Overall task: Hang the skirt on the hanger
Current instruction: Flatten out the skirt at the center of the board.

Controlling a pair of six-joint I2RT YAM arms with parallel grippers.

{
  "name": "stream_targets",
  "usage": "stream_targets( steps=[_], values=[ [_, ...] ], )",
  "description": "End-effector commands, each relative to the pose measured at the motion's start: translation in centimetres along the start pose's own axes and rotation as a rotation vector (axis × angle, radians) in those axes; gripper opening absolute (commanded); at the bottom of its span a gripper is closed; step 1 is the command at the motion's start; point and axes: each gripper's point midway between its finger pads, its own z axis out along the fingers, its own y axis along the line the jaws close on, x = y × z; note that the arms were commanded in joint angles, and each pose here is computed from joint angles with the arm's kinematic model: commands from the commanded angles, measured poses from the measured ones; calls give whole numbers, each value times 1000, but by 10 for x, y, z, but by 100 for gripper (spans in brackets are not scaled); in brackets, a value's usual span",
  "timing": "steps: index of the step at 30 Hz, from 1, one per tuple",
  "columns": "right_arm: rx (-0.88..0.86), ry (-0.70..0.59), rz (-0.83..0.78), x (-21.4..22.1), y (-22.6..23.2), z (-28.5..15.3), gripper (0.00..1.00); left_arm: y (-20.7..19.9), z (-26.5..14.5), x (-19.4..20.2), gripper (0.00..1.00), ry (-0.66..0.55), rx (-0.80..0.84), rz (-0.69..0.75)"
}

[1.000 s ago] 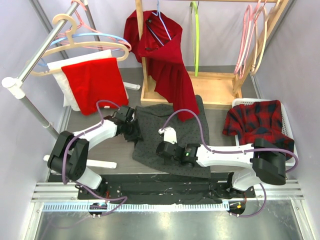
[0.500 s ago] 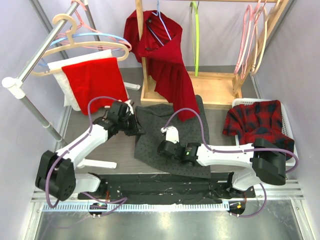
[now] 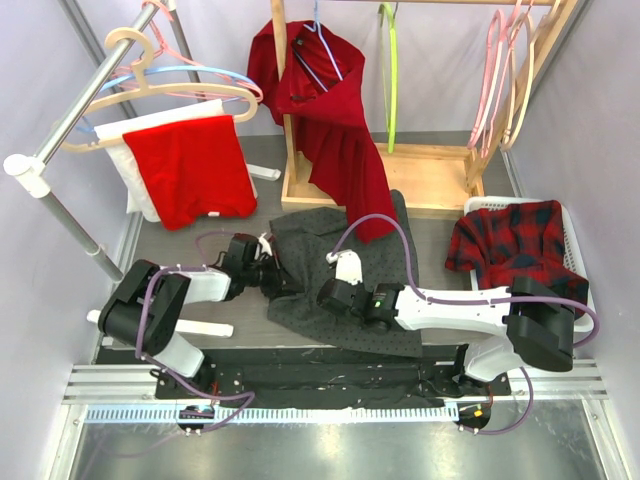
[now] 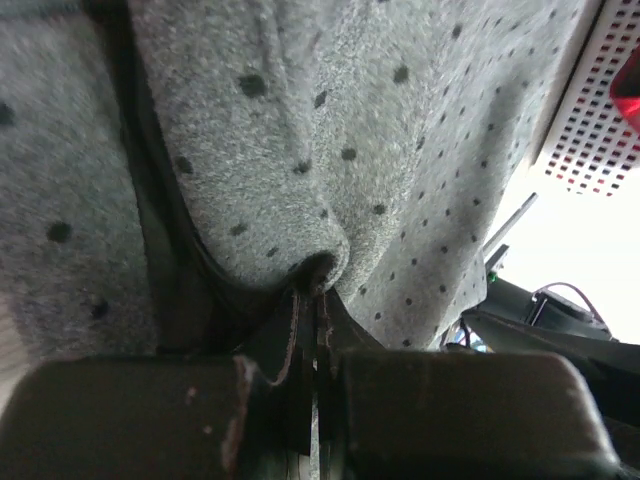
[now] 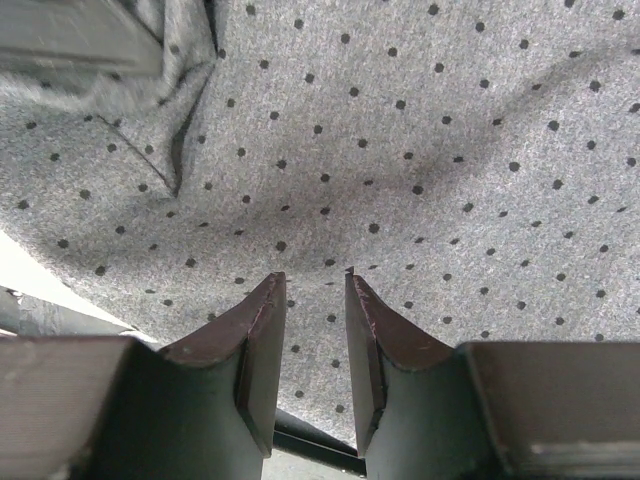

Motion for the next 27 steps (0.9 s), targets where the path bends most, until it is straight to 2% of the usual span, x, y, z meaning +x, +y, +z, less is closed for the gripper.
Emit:
stream_targets(
  steps=[1, 6, 15, 21, 27],
  values=[
    [7, -52, 57, -13, -3, -6, 35, 10, 0, -16, 0, -89, -35, 56],
    [18, -44, 50, -9, -5, -3, 35, 18, -11, -19, 0, -106, -125, 78],
    [135, -2, 149, 14, -40, 17, 31, 13, -57, -45, 0, -253, -288, 174],
    [193, 29, 198, 35, -61, 25, 29, 35, -56, -37, 0, -239, -339, 154],
    [222, 27, 281, 49, -76, 21, 29, 45, -63, -42, 0, -282, -373, 146]
  ],
)
